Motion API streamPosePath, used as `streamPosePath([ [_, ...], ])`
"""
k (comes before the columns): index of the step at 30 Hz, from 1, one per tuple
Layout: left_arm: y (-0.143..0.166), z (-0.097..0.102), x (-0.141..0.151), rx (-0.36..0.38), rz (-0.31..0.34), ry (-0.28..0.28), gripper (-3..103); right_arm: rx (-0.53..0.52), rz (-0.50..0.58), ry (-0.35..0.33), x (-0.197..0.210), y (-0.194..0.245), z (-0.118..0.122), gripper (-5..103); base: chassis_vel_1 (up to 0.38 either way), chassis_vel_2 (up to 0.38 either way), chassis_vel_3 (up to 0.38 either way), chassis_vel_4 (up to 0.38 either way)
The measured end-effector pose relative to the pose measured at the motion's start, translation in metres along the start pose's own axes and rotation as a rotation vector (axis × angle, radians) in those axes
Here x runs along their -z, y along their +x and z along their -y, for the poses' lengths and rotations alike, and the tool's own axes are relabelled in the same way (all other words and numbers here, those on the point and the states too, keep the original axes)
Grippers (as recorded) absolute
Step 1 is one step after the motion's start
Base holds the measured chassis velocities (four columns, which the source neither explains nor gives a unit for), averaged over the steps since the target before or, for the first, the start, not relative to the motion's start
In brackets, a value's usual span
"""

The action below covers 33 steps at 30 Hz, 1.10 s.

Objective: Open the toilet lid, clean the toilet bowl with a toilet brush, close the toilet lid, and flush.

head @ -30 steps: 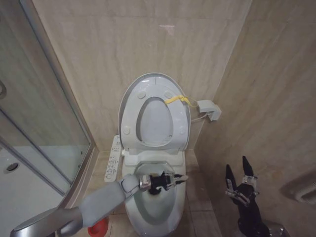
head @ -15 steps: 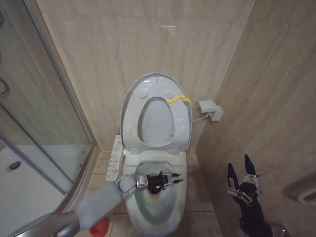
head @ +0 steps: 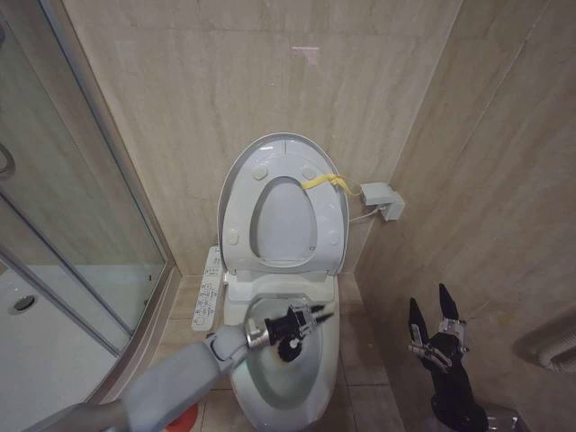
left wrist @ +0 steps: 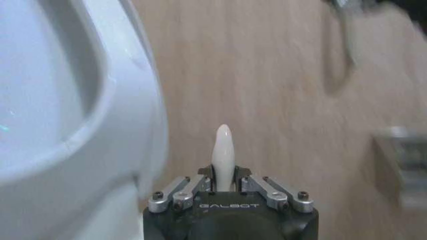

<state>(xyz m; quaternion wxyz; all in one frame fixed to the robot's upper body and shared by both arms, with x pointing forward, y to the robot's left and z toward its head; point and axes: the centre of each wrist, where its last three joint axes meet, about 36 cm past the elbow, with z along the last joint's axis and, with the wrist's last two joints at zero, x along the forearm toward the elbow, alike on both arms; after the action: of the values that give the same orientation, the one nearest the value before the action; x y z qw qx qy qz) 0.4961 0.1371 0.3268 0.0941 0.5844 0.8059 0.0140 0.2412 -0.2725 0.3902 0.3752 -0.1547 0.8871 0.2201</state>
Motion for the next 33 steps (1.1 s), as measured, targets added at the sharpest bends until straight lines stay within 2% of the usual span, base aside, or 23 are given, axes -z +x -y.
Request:
streamPosePath([
  [2, 0.000, 0.003, 0.033, 0.044, 0.041, 0.049, 20, -0.001, -0.008, -0.011, -0.006, 0.001, -0.002, 100, 0.000, 0.000, 0.000, 0.000],
  [3, 0.000, 0.003, 0.033, 0.044, 0.041, 0.049, 20, -0.001, -0.008, -0.011, -0.006, 0.001, -0.002, 100, 0.000, 0.000, 0.000, 0.000],
  [5, 0.012, 0.007, 0.069, 0.079, 0.057, 0.106, 20, -0.002, -0.020, -0.018, -0.015, 0.003, -0.005, 100, 0.000, 0.000, 0.000, 0.000],
  [7, 0.024, 0.010, 0.093, 0.095, 0.053, 0.128, 20, -0.009, -0.023, -0.025, -0.021, 0.003, -0.006, 100, 0.000, 0.000, 0.000, 0.000],
  [8, 0.024, 0.010, 0.093, 0.095, 0.053, 0.128, 20, -0.009, -0.023, -0.025, -0.021, 0.003, -0.006, 100, 0.000, 0.000, 0.000, 0.000],
  [11, 0.045, 0.018, 0.131, 0.138, 0.046, 0.129, 20, -0.019, -0.030, -0.026, -0.030, 0.002, -0.005, 100, 0.000, 0.000, 0.000, 0.000],
  [12, 0.045, 0.018, 0.131, 0.138, 0.046, 0.129, 20, -0.019, -0.030, -0.026, -0.030, 0.002, -0.005, 100, 0.000, 0.000, 0.000, 0.000],
  [14, 0.065, 0.029, 0.160, 0.203, 0.027, 0.130, 20, -0.033, -0.035, -0.024, -0.039, 0.000, -0.004, 100, 0.000, 0.000, 0.000, 0.000],
  [16, 0.072, 0.032, 0.168, 0.225, 0.017, 0.134, 20, -0.038, -0.038, -0.024, -0.042, 0.000, -0.003, 100, 0.000, 0.000, 0.000, 0.000],
  [18, 0.091, 0.049, 0.187, 0.281, -0.017, 0.153, 20, -0.047, -0.052, -0.014, -0.051, -0.002, 0.000, 100, 0.000, 0.000, 0.000, 0.000],
  [19, 0.091, 0.049, 0.187, 0.281, -0.017, 0.153, 20, -0.047, -0.052, -0.014, -0.051, -0.002, 0.000, 100, 0.000, 0.000, 0.000, 0.000],
  [22, 0.115, 0.082, 0.202, 0.321, -0.066, 0.164, 20, -0.067, -0.076, 0.011, -0.061, -0.005, 0.003, 100, 0.000, 0.000, 0.000, 0.000],
  [23, 0.115, 0.082, 0.202, 0.321, -0.066, 0.164, 20, -0.067, -0.076, 0.011, -0.061, -0.005, 0.003, 100, 0.000, 0.000, 0.000, 0.000],
  [24, 0.118, 0.089, 0.204, 0.323, -0.073, 0.161, 20, -0.069, -0.076, 0.014, -0.062, -0.006, 0.004, 100, 0.000, 0.000, 0.000, 0.000],
  [26, 0.122, 0.108, 0.214, 0.327, -0.078, 0.114, 20, -0.078, -0.074, 0.022, -0.064, -0.005, 0.006, 100, 0.000, 0.000, 0.000, 0.000],
  [28, 0.122, 0.110, 0.215, 0.323, -0.072, 0.092, 20, -0.089, -0.073, 0.033, -0.062, -0.002, 0.007, 100, 0.000, 0.000, 0.000, 0.000],
  [31, 0.127, 0.108, 0.220, 0.277, -0.026, -0.047, 20, -0.101, -0.064, 0.044, -0.059, 0.001, 0.009, 100, 0.000, 0.000, 0.000, 0.000],
  [32, 0.127, 0.108, 0.220, 0.277, -0.026, -0.047, 20, -0.101, -0.064, 0.044, -0.059, 0.001, 0.009, 100, 0.000, 0.000, 0.000, 0.000],
  [33, 0.131, 0.104, 0.222, 0.254, -0.011, -0.096, 20, -0.098, -0.063, 0.042, -0.059, 0.000, 0.009, 100, 0.000, 0.000, 0.000, 0.000],
])
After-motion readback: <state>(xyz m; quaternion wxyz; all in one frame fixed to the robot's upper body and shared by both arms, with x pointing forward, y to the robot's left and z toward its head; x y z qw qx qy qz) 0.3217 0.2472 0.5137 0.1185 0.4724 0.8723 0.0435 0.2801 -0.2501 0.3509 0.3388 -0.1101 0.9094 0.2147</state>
